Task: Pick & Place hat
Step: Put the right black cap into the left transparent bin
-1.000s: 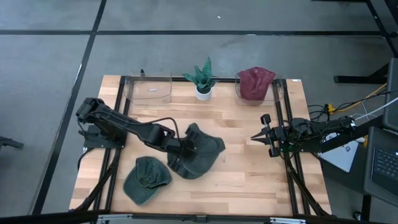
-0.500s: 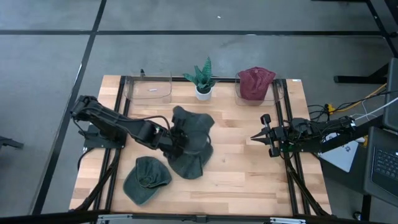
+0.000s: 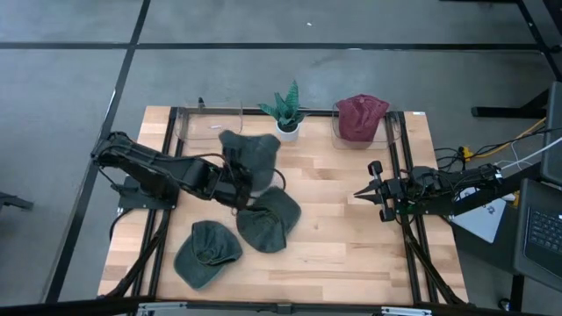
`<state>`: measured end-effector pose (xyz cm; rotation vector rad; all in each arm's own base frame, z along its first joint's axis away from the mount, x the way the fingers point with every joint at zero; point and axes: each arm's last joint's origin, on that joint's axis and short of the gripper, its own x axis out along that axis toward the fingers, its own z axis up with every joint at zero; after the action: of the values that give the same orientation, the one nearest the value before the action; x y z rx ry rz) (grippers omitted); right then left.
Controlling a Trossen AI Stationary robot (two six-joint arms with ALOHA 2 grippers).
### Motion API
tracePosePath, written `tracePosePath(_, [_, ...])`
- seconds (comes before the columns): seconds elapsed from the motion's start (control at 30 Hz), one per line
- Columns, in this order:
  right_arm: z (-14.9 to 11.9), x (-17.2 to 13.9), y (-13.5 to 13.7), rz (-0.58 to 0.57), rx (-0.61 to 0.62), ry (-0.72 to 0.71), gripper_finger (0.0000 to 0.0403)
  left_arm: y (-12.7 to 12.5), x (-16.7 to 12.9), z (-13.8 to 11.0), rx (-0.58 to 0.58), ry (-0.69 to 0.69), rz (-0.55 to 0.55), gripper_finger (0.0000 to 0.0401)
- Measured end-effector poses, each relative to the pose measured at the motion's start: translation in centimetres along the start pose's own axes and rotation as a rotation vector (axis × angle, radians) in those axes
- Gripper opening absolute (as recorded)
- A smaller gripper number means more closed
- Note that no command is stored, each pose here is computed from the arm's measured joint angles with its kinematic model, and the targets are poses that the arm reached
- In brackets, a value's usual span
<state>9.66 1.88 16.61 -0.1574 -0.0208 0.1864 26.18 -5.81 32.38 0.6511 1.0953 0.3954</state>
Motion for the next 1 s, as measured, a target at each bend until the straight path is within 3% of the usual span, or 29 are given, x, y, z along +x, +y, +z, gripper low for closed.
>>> tracePosePath(0.57, [0.0,0.0,0.0,0.000,0.000,0.000,0.0026,6.2,0.0,-6.0,-0.102,0.234,0.294,0.0003])
tracePosePath(0.87, [0.0,0.0,0.0,0.000,0.000,0.000,0.0026,7.6,1.5,-9.3,-0.206,0.353,0.371,0.0003])
tracePosePath(1.0, [0.0,0.0,0.0,0.000,0.000,0.000,0.0026,7.6,2.6,-10.4,-0.176,0.424,0.397,0.0003])
